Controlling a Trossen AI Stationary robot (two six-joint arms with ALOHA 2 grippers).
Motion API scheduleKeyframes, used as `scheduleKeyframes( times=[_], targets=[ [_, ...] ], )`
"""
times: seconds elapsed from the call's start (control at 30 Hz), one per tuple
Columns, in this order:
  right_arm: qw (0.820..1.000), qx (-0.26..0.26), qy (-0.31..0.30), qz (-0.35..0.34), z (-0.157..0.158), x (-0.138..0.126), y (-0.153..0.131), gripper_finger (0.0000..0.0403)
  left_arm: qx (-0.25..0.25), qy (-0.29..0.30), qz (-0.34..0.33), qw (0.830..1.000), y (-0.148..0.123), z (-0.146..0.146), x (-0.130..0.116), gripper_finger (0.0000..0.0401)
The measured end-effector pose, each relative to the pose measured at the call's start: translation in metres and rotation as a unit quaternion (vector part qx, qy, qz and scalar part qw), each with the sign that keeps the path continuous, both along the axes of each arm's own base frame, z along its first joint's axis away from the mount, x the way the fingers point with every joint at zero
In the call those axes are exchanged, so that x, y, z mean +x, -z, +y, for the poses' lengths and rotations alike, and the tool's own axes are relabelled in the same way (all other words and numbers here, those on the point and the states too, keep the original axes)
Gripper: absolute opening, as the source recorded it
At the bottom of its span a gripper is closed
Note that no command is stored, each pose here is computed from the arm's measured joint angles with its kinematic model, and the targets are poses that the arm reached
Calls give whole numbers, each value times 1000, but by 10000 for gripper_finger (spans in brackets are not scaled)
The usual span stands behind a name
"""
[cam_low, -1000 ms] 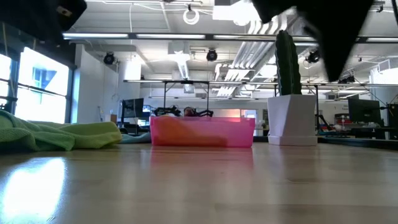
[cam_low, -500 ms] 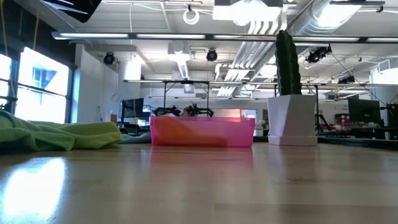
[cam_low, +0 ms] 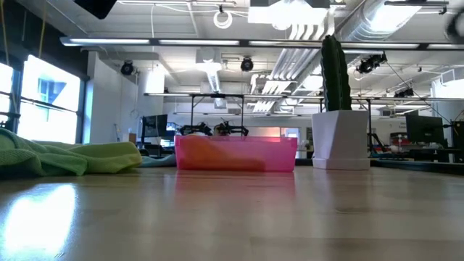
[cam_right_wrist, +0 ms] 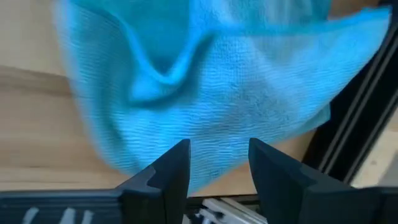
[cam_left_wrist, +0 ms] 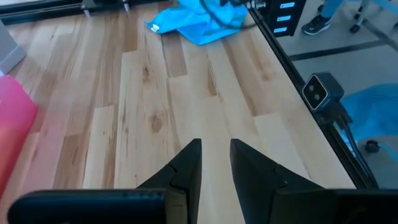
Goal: Fold microfiber towels
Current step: Fold the bottom light blue microfiber cloth on the table
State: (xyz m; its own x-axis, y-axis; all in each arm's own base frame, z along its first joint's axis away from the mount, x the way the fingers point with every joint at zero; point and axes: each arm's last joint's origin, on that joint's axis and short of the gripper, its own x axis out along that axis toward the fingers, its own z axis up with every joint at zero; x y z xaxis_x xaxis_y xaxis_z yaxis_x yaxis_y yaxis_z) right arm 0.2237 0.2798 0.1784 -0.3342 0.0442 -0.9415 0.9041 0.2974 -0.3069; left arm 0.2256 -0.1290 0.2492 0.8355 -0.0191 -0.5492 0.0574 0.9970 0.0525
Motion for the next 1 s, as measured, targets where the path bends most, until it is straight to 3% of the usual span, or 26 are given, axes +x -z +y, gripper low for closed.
scheduleKeyframes(
  times=[0.2,0.43,0.8,1.0],
  targets=[
    [997,48,-29,-52,-3,3,35,156,-1,0,-2,1000,0,0,0,76],
    [991,80,-62,-83,-24,17,52,154,-1,0,-2,1000,0,0,0,76],
    [965,14,-174,-194,-78,71,52,140,-1,0,-2,1000,0,0,0,76],
    [914,-88,-269,-290,-100,103,49,140,-5,6,1,1000,0,-1,0,76]
  ],
)
